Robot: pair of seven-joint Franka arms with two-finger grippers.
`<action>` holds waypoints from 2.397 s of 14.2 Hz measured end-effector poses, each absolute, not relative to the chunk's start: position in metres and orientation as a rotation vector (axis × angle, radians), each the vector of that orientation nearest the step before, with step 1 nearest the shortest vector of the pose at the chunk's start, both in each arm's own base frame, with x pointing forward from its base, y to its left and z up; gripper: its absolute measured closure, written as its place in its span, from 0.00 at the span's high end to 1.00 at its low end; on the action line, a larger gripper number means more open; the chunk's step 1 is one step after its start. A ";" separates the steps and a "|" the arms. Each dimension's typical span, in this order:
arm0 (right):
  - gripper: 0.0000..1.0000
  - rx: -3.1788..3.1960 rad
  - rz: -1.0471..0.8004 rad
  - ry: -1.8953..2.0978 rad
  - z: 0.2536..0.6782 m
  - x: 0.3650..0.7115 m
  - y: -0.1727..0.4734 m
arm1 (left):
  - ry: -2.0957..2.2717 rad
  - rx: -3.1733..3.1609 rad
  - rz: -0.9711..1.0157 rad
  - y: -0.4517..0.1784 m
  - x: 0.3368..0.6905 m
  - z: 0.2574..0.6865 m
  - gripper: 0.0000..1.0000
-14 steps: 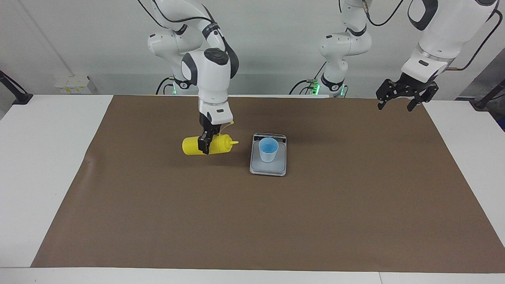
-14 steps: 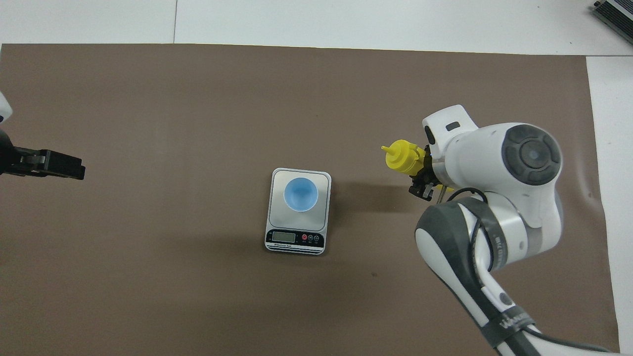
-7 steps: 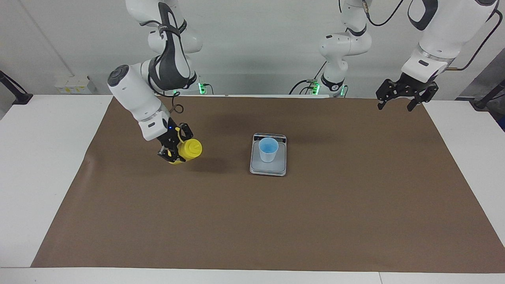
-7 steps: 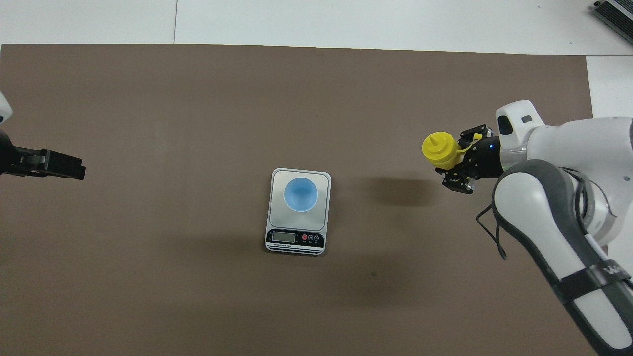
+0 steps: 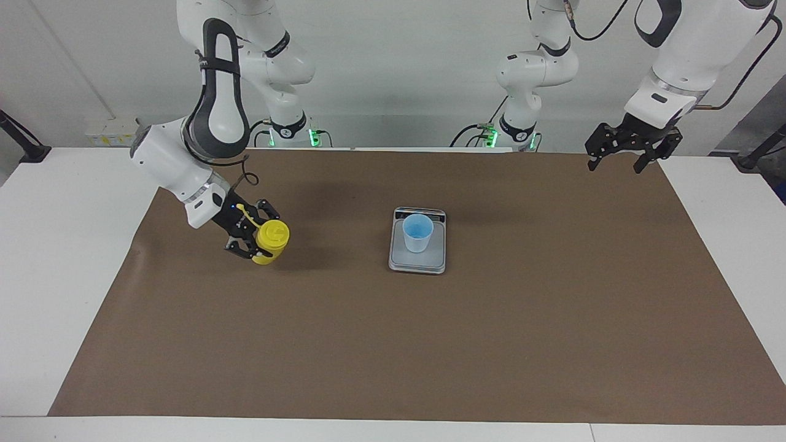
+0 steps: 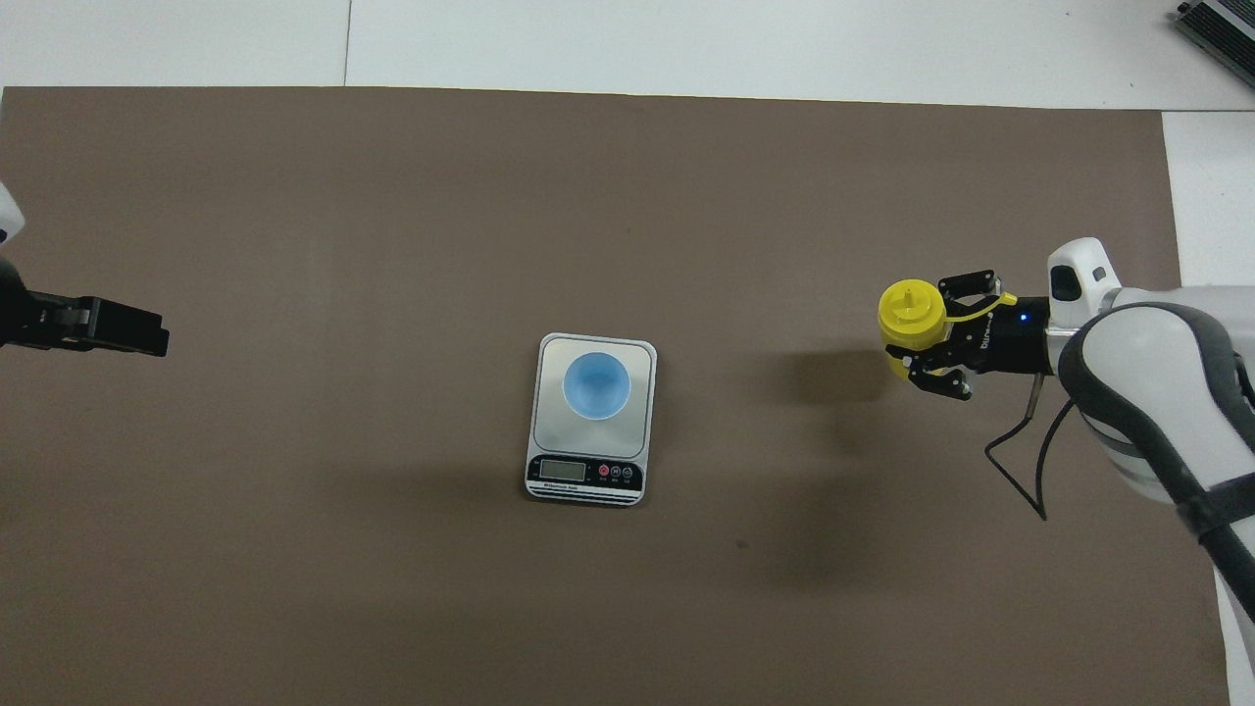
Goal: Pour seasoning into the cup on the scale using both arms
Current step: 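Turn the bottle upright and carry it back with the right gripper, then lay the bottle down on the mat and open the right gripper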
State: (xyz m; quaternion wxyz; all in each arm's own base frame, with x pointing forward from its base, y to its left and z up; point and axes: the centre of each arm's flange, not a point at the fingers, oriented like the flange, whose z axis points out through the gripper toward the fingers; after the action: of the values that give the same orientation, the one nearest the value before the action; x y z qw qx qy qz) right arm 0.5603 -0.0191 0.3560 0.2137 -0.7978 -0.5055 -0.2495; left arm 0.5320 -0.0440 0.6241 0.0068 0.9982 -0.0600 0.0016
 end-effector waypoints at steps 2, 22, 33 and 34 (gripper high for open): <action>0.51 -2.185 -0.738 -1.377 0.340 0.556 -0.030 | -0.188 3.122 0.005 -0.044 0.532 0.624 1.00; 1.00 -2.132 -0.786 -1.527 0.338 0.523 -0.160 | -0.188 3.122 0.005 -0.044 0.532 0.624 1.00; 1.00 -2.395 -0.525 -1.679 0.450 0.532 -0.157 | -0.200 3.122 -0.009 -0.048 0.531 0.623 1.00; 1.00 -2.449 -0.481 -1.665 0.463 0.531 -0.146 | -0.199 3.122 -0.006 -0.048 0.531 0.624 1.00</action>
State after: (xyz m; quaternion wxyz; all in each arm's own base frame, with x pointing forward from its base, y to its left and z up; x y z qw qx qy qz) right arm 0.5311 -0.1464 0.4630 0.0707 -0.8142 -0.5536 -0.1600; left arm 0.5308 -0.0480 0.6237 0.0065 0.9979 -0.0637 -0.0020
